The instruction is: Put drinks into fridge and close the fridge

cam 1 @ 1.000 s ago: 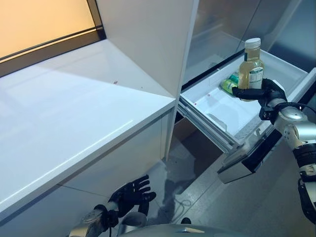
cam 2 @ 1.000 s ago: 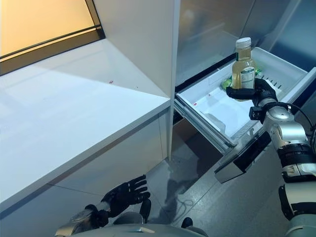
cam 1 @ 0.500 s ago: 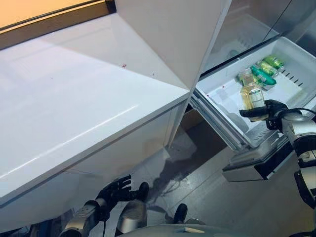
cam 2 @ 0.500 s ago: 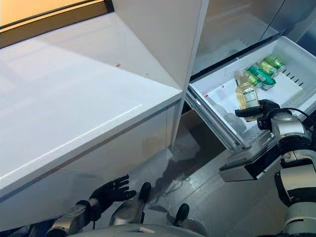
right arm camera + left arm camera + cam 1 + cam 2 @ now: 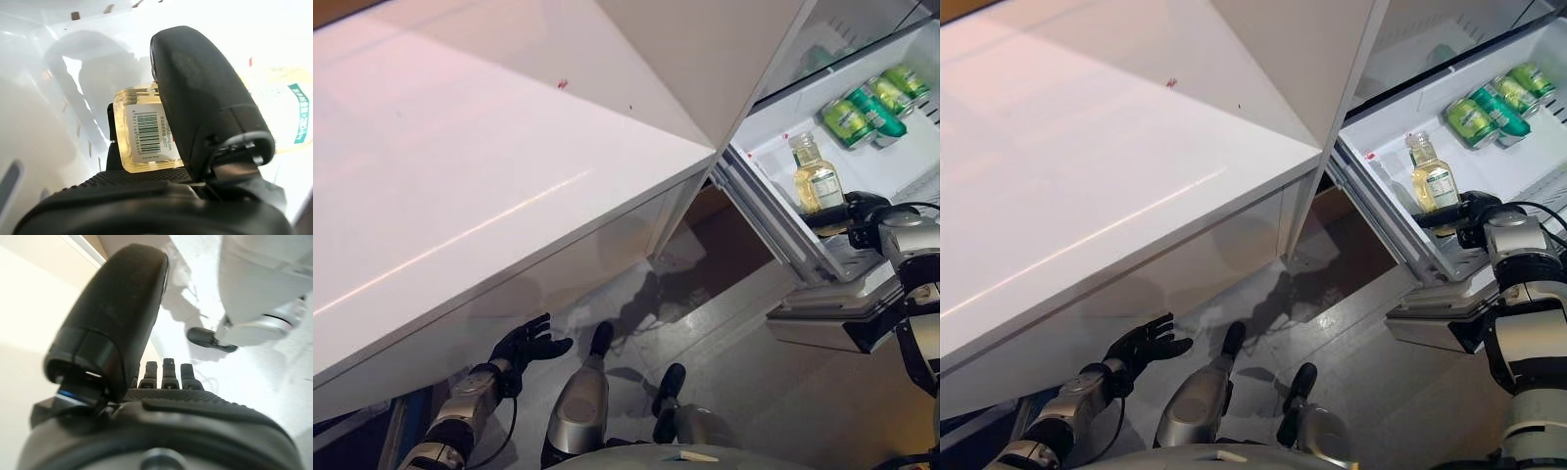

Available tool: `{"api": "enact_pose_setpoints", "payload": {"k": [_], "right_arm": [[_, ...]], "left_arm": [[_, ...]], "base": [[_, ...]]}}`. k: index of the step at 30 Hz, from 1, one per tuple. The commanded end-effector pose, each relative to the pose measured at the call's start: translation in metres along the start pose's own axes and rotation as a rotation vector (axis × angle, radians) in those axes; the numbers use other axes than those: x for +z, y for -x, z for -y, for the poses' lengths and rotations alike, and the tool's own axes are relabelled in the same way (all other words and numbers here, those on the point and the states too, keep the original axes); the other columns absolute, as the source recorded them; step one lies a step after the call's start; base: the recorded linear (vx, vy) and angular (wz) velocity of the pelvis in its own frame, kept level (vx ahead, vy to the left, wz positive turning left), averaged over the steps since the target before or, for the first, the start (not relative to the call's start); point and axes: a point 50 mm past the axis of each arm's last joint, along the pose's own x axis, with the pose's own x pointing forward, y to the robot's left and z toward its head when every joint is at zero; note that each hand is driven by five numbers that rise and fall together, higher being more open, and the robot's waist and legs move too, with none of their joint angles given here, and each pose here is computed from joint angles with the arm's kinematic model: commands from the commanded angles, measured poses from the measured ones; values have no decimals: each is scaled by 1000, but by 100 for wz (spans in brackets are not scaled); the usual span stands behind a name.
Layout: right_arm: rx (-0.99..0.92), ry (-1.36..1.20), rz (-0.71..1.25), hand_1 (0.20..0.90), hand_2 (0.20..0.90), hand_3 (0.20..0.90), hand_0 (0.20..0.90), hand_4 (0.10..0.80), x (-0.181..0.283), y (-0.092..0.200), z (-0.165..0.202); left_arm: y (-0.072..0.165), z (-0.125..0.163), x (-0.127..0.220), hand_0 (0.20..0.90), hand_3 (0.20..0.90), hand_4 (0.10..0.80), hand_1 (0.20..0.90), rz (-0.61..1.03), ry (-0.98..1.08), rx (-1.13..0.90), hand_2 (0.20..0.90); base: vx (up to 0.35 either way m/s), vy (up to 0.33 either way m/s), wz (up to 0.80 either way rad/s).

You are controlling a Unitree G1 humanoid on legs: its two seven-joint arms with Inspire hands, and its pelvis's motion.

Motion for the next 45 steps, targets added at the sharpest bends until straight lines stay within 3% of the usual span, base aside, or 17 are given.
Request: {"api": "enact_pose_setpoints", "payload": {"k": [1, 4, 8, 9, 10, 29, 36, 45], "right_arm": [[-219, 97, 70, 300, 300, 200, 300, 100, 30, 27, 69], [-220, 127, 50, 300, 300, 200, 300, 100, 32, 28, 71], [-219, 150, 32, 495, 495, 428, 495, 328, 33, 29, 73], [-223, 152, 29, 669, 669, 631, 669, 531, 34, 30, 74], [-231, 161, 20, 900, 900, 900, 900, 800, 35, 31, 76], [-283, 366, -6, 900, 900, 900, 900, 800, 57, 36, 79], [-285, 318, 254, 900, 900, 900, 900, 800, 92, 57, 82], [-266, 230, 484, 900, 900, 900, 900, 800, 102, 86, 91]], "left_arm": [[10, -13, -10, 900, 900, 800, 900, -7, -32, 11, 900], [9, -9, -8, 900, 900, 800, 900, 10, -26, -13, 900], [8, -5, -6, 900, 900, 800, 900, 28, -27, -35, 900], [8, -4, -4, 900, 900, 800, 900, 34, -27, -42, 900], [7, -1, -2, 900, 900, 800, 900, 45, -28, -54, 900], [4, 6, 4, 900, 900, 800, 900, 73, -29, -64, 900], [8, -4, -9, 900, 900, 800, 900, 14, -41, -4, 900], [16, -16, -36, 900, 900, 800, 900, -88, -33, 73, 900]], "base": [[0, 0, 0], [1, 1, -1], [1, 0, -1], [-19, -7, -5], [-26, -6, -4], [-15, 14, 3], [-16, 57, -1], [9, 48, -18]]}}
